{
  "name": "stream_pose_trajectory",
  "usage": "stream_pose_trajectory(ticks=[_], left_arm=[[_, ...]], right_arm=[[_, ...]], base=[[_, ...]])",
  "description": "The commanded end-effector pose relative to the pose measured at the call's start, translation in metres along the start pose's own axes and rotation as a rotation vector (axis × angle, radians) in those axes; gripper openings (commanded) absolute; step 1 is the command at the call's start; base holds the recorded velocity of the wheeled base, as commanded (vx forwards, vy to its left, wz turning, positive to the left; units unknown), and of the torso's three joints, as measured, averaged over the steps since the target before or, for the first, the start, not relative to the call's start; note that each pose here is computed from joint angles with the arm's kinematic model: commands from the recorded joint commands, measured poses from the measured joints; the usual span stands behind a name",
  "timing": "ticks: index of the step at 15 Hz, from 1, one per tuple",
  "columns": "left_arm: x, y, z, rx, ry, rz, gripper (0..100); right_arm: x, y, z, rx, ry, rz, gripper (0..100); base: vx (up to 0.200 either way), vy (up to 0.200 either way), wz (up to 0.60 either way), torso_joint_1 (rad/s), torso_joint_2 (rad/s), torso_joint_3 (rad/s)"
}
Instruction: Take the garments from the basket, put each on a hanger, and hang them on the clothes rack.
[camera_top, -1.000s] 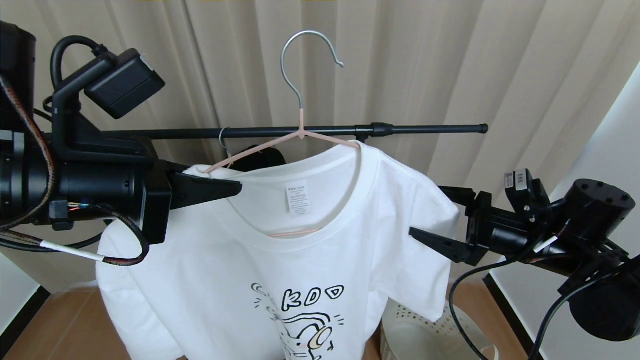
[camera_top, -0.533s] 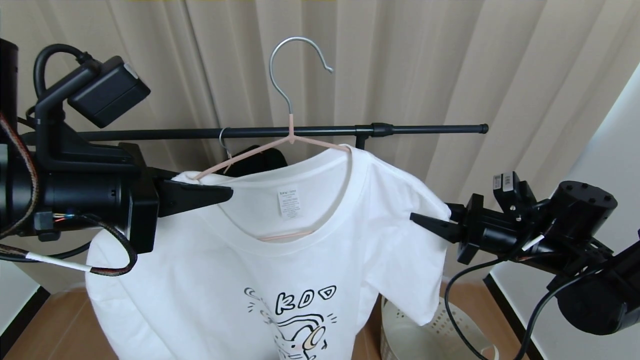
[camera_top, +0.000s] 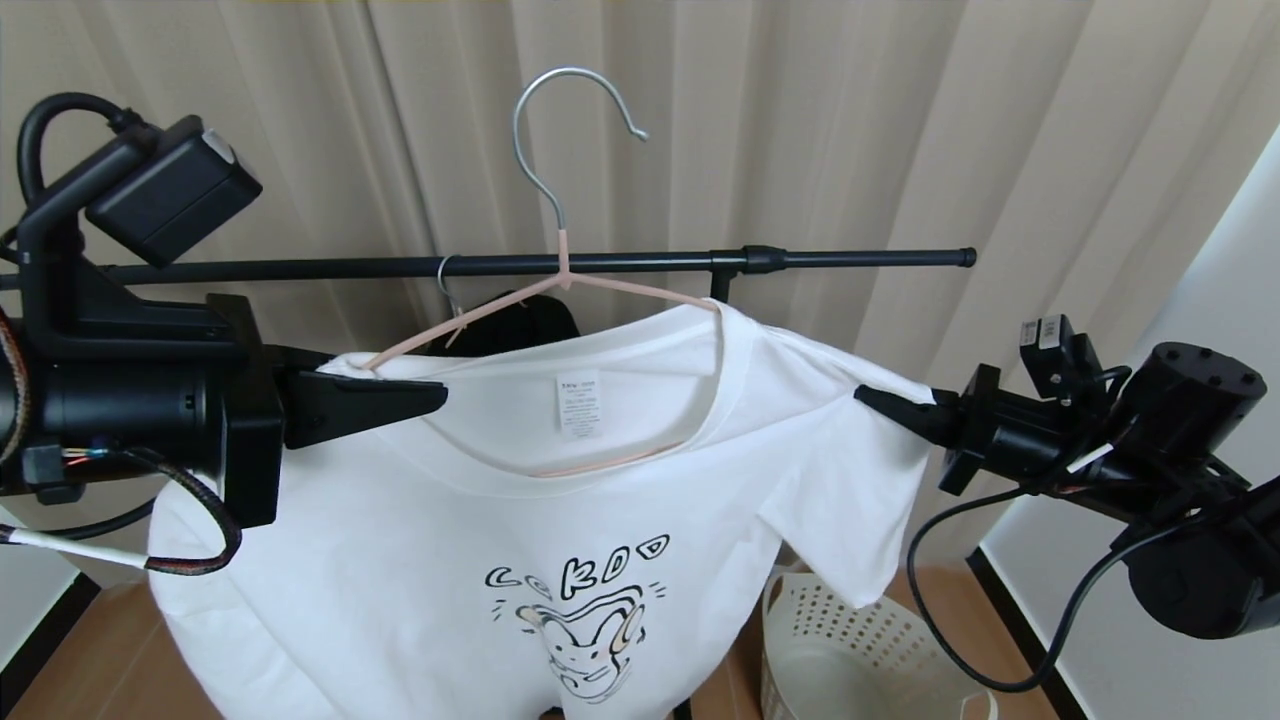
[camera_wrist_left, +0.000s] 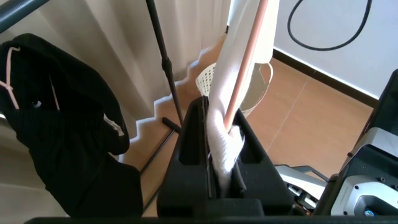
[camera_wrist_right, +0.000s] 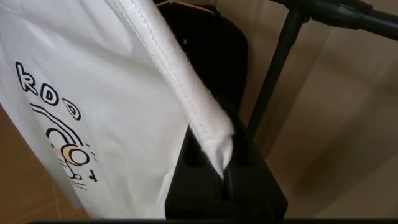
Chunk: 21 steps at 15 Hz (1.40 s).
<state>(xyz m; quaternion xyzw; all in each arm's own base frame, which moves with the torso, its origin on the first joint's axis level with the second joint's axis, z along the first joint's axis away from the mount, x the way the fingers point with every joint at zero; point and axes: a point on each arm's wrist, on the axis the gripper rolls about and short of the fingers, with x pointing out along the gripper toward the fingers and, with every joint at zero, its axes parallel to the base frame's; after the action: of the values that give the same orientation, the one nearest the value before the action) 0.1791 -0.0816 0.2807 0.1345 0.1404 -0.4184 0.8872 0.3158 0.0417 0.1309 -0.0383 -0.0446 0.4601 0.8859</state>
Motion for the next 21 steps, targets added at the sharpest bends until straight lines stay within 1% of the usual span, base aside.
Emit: stream_pose_trajectory(ticks=[1,8,10,11,13,15,16,19,20,21], left_arm=[[-0.004,-0.001,-0.001,-0.001,-0.003,0.010,0],[-0.006,0.000,-0.004,-0.006,0.002,0.017,0],[-0.004,0.000,-0.005,-0.019,0.007,0.017,0],[-0.004,0.000,-0.005,-0.034,0.008,0.017,0],[-0.003,0.000,-0.006,-0.049,0.011,0.016,0],[-0.004,0.000,-0.006,-0.064,0.009,0.020,0],[-0.005,0.000,-0.005,-0.078,0.007,0.023,0],[-0.010,0.001,-0.011,-0.121,0.015,0.043,0],[-0.012,0.001,-0.014,-0.137,0.020,0.053,0],[-0.015,0.001,-0.016,-0.152,0.019,0.062,0]], right_arm=[[-0.002,-0.003,0.000,0.001,-0.001,-0.011,0],[-0.002,-0.003,0.000,0.002,-0.001,-0.011,0],[-0.005,0.003,0.002,0.006,0.003,-0.003,0],[-0.006,0.006,0.006,0.000,-0.002,0.000,0],[-0.007,0.014,0.006,0.002,0.008,0.015,0],[-0.008,0.018,0.008,-0.041,0.007,0.022,0],[-0.007,0.023,0.012,-0.046,0.001,0.033,100],[-0.009,0.036,0.020,-0.069,-0.012,0.058,100],[-0.008,0.045,0.023,-0.092,-0.019,0.082,100],[-0.010,0.049,0.023,-0.105,-0.017,0.089,100]], base=[[0.000,0.000,0.00,0.000,0.00,0.000],[0.000,0.000,0.00,0.000,0.00,0.000],[0.000,0.000,0.00,0.000,0.00,0.000],[0.000,0.000,0.00,0.000,0.00,0.000],[0.000,0.000,0.00,0.000,0.00,0.000],[0.000,0.000,0.00,0.000,0.00,0.000],[0.000,0.000,0.00,0.000,0.00,0.000],[0.000,0.000,0.00,0.000,0.00,0.000],[0.000,0.000,0.00,0.000,0.00,0.000],[0.000,0.000,0.00,0.000,0.00,0.000]])
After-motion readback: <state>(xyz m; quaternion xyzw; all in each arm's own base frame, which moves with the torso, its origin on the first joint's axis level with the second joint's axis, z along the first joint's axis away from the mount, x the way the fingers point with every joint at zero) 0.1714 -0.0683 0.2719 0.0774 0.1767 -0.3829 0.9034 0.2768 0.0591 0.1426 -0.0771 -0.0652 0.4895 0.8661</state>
